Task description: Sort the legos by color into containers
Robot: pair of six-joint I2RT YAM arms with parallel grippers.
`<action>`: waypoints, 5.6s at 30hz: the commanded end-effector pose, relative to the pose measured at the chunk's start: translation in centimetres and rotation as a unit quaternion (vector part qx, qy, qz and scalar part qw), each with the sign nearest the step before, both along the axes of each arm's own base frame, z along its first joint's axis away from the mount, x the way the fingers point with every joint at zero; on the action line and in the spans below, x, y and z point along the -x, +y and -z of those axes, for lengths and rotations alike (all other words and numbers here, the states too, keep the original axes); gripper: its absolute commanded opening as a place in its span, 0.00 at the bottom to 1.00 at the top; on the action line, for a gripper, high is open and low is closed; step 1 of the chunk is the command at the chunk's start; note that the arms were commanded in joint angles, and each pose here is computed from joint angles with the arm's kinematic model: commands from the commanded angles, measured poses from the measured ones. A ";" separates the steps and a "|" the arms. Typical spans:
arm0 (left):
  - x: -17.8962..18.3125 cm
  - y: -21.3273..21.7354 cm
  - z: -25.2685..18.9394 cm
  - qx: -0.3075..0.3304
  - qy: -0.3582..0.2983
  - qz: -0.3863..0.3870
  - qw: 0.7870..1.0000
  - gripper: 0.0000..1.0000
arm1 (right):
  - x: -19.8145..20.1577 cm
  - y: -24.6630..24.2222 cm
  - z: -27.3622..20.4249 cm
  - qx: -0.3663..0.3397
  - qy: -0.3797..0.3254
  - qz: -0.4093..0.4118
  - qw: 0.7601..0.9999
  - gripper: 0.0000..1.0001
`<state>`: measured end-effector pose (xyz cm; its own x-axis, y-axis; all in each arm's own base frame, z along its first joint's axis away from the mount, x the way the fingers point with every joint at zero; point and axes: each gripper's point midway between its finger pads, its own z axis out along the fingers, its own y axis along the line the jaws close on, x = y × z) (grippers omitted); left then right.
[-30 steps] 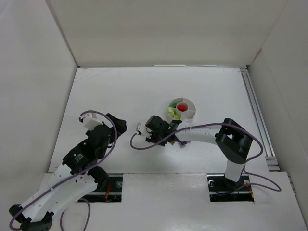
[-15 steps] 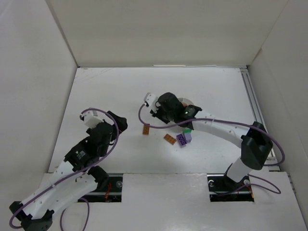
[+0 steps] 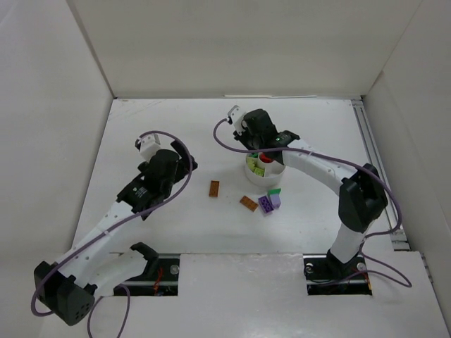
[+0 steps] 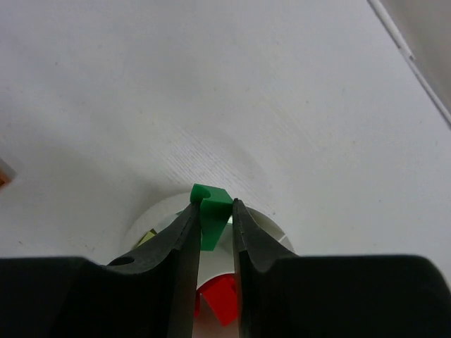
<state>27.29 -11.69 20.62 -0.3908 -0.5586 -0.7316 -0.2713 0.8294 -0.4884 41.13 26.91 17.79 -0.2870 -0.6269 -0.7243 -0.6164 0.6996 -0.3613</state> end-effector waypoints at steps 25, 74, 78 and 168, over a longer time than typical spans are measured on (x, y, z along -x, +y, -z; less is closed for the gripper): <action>-3.3 -1.8 1.9 -0.001 0.044 0.089 0.995 1.00 | 1.3 -3.7 -4.0 -0.050 -0.031 0.072 0.996 0.57; -0.6 -5.7 9.3 0.014 0.147 0.175 0.973 1.00 | 16.8 -9.1 7.7 -0.202 0.138 0.257 0.935 0.70; -0.6 -5.7 9.0 0.014 0.147 0.175 0.973 1.00 | 16.9 -9.3 9.3 -0.198 0.149 0.279 0.928 0.63; 10.8 -19.9 -3.0 0.204 -0.016 0.627 0.751 0.28 | 22.7 0.7 -3.7 -0.221 0.038 -0.280 0.933 0.09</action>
